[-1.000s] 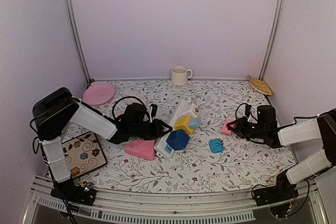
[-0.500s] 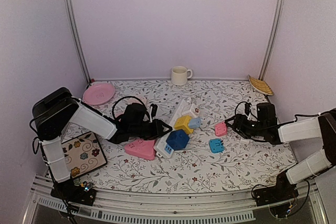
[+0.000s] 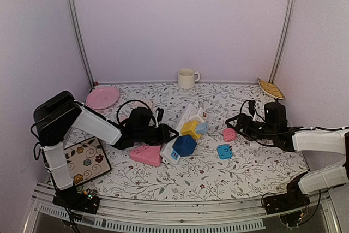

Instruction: Pull the plug off the socket

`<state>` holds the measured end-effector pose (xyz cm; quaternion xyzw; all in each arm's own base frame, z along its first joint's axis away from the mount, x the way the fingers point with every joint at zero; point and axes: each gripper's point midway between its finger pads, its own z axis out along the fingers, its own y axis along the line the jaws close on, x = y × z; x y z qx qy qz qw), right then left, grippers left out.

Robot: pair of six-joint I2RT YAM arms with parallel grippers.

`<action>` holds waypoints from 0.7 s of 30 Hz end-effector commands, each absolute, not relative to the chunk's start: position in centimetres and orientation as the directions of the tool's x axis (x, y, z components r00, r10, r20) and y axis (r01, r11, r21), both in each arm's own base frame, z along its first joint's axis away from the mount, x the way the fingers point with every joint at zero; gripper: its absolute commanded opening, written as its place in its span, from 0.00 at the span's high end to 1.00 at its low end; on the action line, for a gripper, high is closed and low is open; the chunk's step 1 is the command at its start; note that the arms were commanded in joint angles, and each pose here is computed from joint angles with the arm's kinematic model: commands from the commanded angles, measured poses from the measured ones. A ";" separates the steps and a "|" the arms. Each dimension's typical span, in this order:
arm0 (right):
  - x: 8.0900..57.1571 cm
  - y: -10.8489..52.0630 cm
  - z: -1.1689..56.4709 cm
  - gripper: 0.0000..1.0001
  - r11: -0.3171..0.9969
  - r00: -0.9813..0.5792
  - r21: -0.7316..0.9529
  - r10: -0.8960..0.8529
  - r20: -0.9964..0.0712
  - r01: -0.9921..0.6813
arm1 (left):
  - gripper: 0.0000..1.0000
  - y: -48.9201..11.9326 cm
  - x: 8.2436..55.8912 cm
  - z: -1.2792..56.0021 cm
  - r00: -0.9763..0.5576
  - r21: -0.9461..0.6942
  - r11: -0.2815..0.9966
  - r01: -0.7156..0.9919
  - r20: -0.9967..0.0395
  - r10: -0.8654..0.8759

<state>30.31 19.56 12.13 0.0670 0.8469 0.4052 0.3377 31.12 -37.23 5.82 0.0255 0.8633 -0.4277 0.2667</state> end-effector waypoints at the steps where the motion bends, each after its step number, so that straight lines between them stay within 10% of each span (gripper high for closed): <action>1: 30.5 22.5 14.6 0.15 0.622 -0.756 0.753 0.383 -0.530 -0.213 | 0.87 -36.6 30.7 5.0 -0.846 -0.662 0.692 0.288 -0.515 -0.141; 21: 30.4 29.7 10.5 0.38 0.506 -0.856 0.847 0.353 -0.379 -0.166 | 0.87 -38.1 30.0 6.3 -0.787 -0.537 0.765 0.356 -0.614 -0.065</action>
